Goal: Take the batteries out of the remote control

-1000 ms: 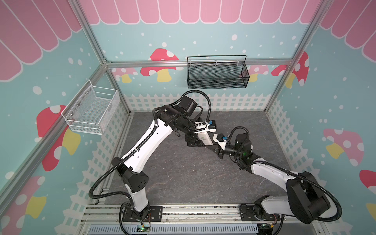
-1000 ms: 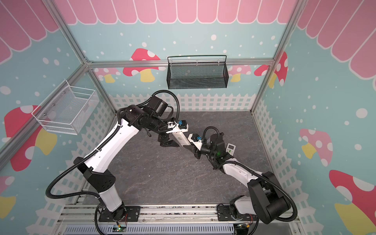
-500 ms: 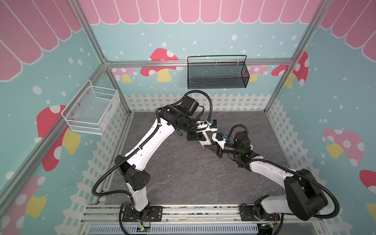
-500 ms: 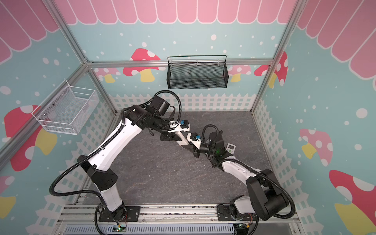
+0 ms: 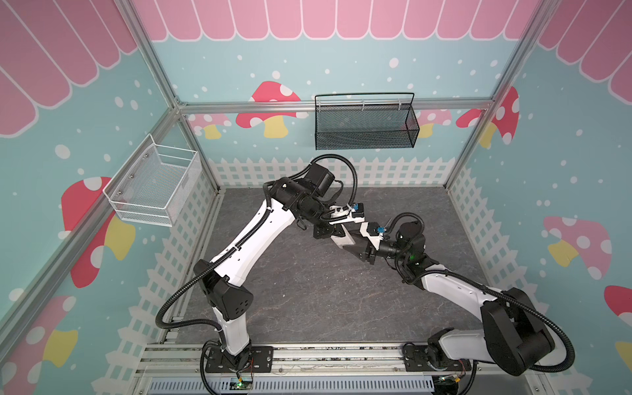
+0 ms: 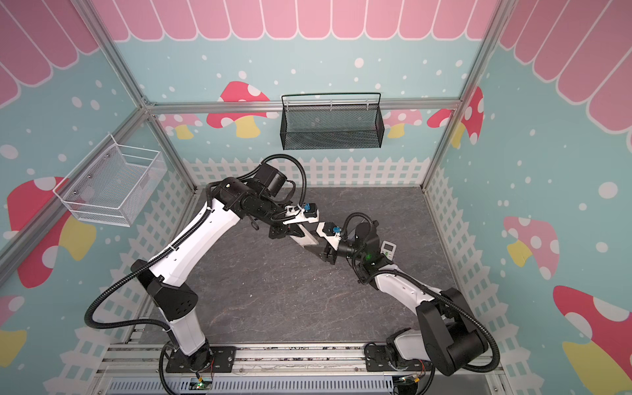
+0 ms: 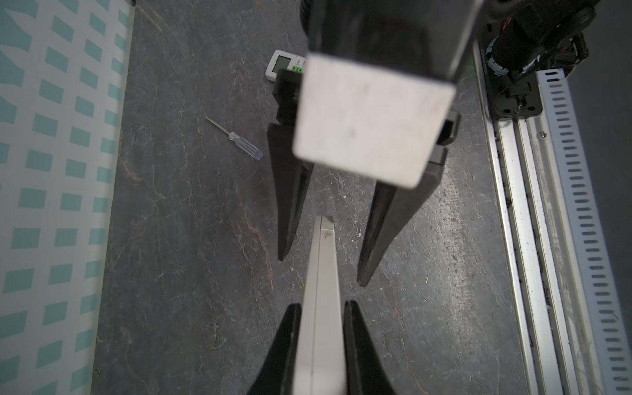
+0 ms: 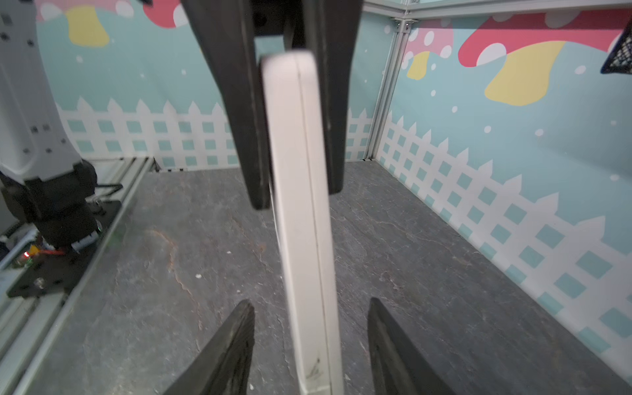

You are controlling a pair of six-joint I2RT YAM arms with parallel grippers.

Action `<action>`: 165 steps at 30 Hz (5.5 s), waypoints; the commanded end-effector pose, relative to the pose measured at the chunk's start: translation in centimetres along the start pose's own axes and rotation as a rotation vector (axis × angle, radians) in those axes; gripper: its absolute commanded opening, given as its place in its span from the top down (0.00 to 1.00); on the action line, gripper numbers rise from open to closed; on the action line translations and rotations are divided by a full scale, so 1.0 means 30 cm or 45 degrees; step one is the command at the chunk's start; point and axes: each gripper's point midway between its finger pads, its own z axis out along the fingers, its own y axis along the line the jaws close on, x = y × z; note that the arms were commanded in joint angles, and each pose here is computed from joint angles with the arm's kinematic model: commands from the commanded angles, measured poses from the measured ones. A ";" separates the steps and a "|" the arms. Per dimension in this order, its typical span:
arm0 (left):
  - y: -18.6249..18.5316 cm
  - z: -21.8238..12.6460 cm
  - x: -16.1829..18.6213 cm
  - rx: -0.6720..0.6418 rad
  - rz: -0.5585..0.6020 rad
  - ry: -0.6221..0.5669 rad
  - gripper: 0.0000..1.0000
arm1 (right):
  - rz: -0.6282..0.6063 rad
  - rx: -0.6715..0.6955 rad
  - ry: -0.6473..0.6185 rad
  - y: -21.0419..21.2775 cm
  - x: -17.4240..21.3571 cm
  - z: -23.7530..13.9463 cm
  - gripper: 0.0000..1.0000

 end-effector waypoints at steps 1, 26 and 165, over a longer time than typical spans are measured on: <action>0.017 -0.022 -0.008 -0.044 -0.084 -0.019 0.95 | -0.037 0.080 -0.068 -0.006 -0.046 -0.049 0.38; 0.172 0.105 0.098 0.021 -1.319 -0.355 1.00 | 0.517 1.181 -0.164 -0.119 0.125 -0.557 0.03; 0.188 0.140 0.270 0.325 -1.736 -0.928 1.00 | 1.537 0.121 0.100 -0.135 0.367 0.222 0.77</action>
